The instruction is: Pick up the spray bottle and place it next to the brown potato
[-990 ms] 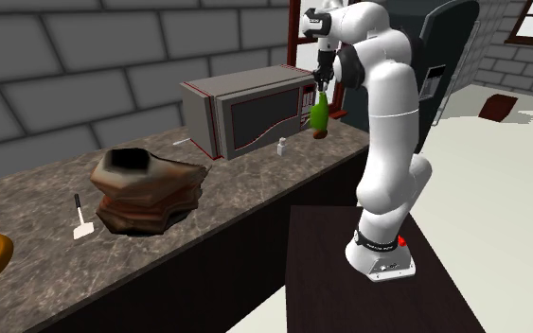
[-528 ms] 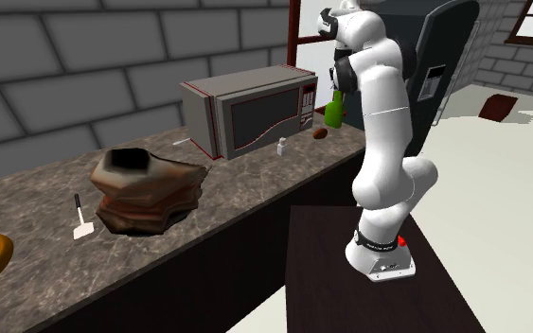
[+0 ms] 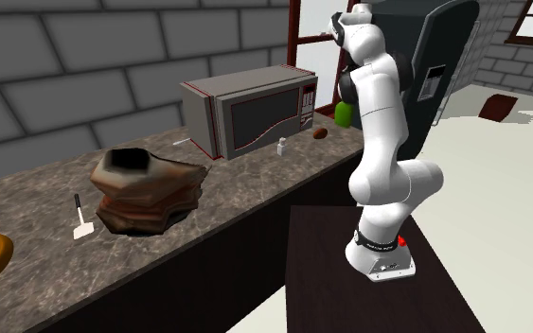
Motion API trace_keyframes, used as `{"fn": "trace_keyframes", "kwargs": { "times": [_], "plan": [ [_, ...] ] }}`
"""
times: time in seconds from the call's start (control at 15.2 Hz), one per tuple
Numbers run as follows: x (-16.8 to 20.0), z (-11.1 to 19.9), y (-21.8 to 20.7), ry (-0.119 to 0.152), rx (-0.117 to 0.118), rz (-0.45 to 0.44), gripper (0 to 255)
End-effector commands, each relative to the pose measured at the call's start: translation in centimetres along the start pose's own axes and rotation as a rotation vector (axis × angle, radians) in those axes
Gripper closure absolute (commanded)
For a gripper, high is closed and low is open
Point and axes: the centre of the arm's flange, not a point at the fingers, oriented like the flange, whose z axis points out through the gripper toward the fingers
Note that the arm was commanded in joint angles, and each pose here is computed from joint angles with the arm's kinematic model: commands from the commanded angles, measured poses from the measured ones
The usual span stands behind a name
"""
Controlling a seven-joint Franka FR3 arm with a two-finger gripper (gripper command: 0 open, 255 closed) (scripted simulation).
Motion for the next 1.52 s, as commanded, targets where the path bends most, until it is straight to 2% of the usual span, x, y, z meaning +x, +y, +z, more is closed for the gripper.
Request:
{"fn": "trace_keyframes", "kwargs": {
  "times": [0.0,1.19,1.45],
  "plan": [
    [0.0,1.1,0.1,0.001,-0.001,-0.001,255],
    [0.2,10.5,0.2,0.001,-0.001,-0.001,255],
    [0.2,10.7,0.2,0.001,-0.001,-0.001,255]
  ]
}}
